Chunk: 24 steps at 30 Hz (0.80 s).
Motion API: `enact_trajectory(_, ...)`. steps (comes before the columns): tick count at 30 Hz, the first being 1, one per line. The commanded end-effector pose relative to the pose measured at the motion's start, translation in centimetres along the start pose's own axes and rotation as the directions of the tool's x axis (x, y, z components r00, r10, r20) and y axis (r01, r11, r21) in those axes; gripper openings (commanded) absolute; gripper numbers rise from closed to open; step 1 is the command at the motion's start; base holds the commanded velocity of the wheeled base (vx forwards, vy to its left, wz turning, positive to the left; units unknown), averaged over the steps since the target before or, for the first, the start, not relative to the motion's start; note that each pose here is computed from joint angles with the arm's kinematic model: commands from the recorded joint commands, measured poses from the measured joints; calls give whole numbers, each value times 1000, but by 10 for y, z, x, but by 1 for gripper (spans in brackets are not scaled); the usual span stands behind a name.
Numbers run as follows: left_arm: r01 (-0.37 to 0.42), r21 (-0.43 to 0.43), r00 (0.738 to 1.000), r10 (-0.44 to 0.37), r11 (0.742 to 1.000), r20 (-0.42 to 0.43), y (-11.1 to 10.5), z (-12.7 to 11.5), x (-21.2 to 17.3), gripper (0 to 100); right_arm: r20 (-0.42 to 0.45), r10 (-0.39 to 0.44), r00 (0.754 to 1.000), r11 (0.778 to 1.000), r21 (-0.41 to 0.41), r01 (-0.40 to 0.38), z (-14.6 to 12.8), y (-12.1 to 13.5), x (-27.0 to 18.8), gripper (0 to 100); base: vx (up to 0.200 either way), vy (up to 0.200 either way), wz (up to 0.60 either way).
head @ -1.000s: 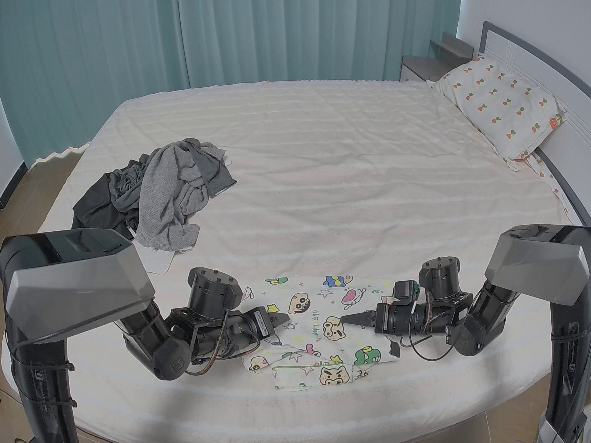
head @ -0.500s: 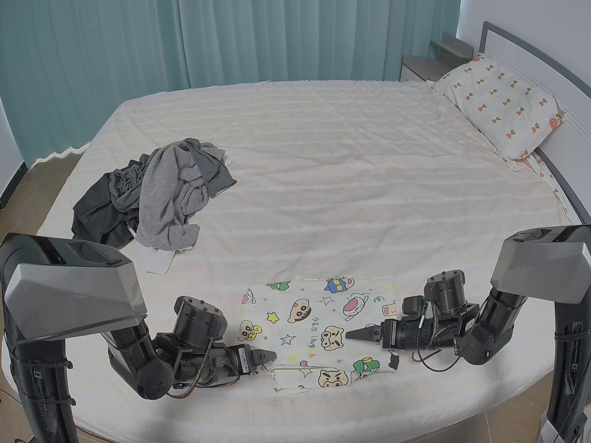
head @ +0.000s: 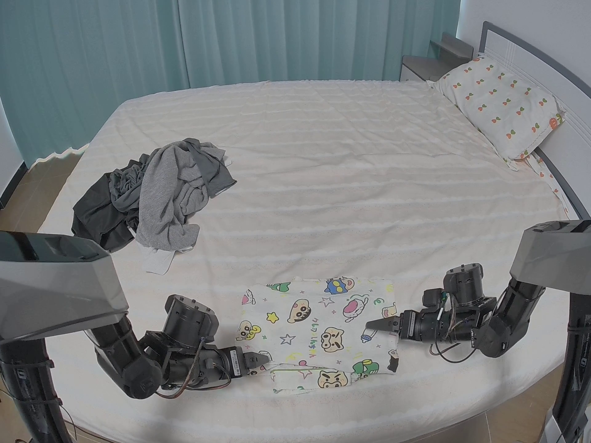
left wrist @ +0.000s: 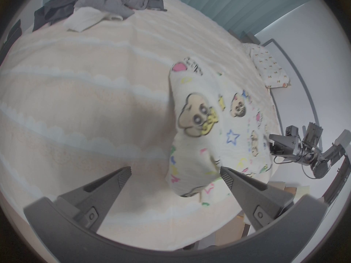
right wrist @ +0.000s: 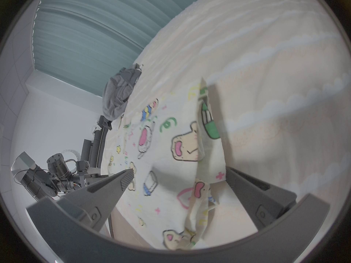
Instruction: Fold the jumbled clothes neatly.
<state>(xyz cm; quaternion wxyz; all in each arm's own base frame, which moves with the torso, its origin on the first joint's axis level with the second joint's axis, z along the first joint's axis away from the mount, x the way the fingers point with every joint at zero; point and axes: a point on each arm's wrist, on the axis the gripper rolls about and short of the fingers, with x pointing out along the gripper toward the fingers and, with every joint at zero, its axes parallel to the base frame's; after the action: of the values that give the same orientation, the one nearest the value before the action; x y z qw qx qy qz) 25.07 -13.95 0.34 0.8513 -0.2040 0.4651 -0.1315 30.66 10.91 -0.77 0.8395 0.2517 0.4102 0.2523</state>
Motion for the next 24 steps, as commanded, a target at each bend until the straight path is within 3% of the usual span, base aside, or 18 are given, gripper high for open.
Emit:
enact_trajectory(1,127,15,977,-128,992,173,-19,15,-69,100,148,13,989,999,-38,-7,18,25,-54,100,0,0,0)
enact_trajectory(2,169,32,955,-172,985,241,-23,16,-96,100,225,3,974,998,-56,10,24,36,-75,100,0,0,0)
enact_trajectory(4,198,50,933,-204,979,295,-26,17,-115,100,278,7,961,997,-73,14,26,45,-91,100,0,0,0)
enact_trajectory(6,256,92,843,-269,962,465,-34,18,-168,100,418,48,907,991,-130,7,30,71,-136,100,0,0,0)
enact_trajectory(8,260,112,784,-278,959,555,-36,16,-194,100,487,79,870,986,-165,3,28,84,-162,100,0,0,0)
enact_trajectory(11,99,172,668,-194,980,719,-30,5,-243,100,622,149,769,969,-246,11,16,109,-216,100,0,0,0)
enact_trajectory(12,72,174,648,-179,982,741,-28,2,-251,100,638,153,755,967,-254,19,13,112,-224,100,0,0,0)
enact_trajectory(14,20,193,567,-170,981,806,-19,-13,-284,100,693,138,707,959,-273,81,-2,117,-256,100,0,0,0)
enact_trajectory(16,-38,203,517,-154,978,842,-10,-26,-307,100,717,121,686,948,-289,136,-19,119,-280,100,0,0,0)
enact_trajectory(19,-175,142,455,-48,974,889,6,-45,-329,100,737,101,668,938,-295,183,-50,122,-310,100,0,0,0)
enact_trajectory(21,-224,69,373,20,972,928,16,-60,-344,100,731,87,676,933,-297,201,-80,119,-324,100,0,0,0)
enact_trajectory(23,-242,15,311,63,970,948,20,-72,-354,100,718,66,693,926,-303,226,-104,113,-331,100,0,0,0)
enact_trajectory(24,-242,15,311,63,970,948,20,-72,-354,100,718,66,693,926,-303,226,-104,113,-331,100,0,0,0)
